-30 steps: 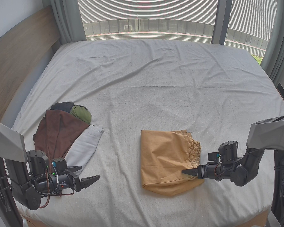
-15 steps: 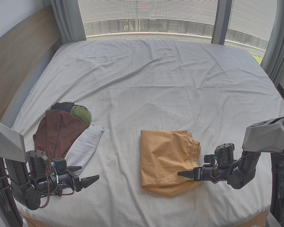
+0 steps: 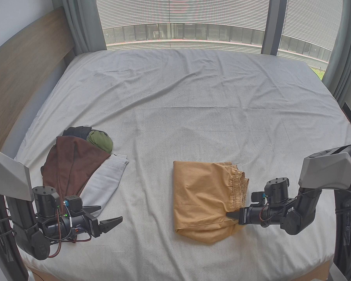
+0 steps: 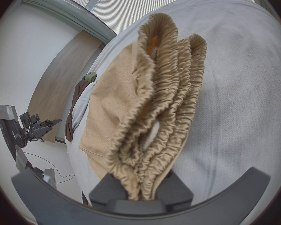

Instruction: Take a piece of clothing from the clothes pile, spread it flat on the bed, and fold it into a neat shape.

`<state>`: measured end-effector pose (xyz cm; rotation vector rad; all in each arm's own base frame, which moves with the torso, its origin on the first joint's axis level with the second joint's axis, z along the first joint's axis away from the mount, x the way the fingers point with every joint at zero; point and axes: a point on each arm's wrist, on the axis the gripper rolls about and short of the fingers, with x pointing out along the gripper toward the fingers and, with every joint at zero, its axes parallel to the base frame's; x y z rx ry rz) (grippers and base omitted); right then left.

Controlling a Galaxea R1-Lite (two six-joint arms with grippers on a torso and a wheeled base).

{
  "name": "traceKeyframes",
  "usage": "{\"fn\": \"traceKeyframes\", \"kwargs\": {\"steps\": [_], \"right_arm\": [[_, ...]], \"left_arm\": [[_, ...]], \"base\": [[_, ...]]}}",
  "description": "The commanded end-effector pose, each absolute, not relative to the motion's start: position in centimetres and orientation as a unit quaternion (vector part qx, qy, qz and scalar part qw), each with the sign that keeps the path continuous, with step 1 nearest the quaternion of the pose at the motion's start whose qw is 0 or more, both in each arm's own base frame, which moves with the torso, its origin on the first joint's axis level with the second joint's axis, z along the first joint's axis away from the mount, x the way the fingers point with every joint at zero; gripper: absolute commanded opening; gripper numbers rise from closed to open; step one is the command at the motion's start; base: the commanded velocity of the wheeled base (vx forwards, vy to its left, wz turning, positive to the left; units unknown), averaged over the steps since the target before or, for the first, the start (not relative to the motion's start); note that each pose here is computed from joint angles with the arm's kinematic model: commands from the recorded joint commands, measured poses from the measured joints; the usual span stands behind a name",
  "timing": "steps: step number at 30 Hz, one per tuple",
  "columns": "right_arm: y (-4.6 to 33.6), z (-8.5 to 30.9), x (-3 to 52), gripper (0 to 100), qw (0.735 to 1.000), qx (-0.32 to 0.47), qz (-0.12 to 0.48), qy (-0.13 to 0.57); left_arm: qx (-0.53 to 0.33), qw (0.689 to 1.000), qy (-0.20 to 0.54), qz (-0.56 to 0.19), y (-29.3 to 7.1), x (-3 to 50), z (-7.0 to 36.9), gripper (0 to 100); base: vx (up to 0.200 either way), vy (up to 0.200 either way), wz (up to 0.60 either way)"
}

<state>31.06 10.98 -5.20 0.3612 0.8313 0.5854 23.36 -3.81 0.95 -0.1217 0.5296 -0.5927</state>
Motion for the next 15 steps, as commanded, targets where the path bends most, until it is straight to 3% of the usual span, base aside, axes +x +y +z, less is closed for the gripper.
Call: {"fn": "traceKeyframes", "kwargs": {"steps": [1,15], "right_arm": [[11.2,-4.7,30.9,0,0.862,0.171,0.289,0.38],[14.0,-1.5,30.8,0,0.872,0.193,0.354,0.278]], "left_arm": [[-0.06,0.92,0.259,-0.287,-3.8,23.4,0.9,100],[-0.059,0.925,0.247,-0.284,-3.6,23.5,1.4,100]], "base": [[0.0,0.0,0.0],[0.0,0.0,0.0]]}}
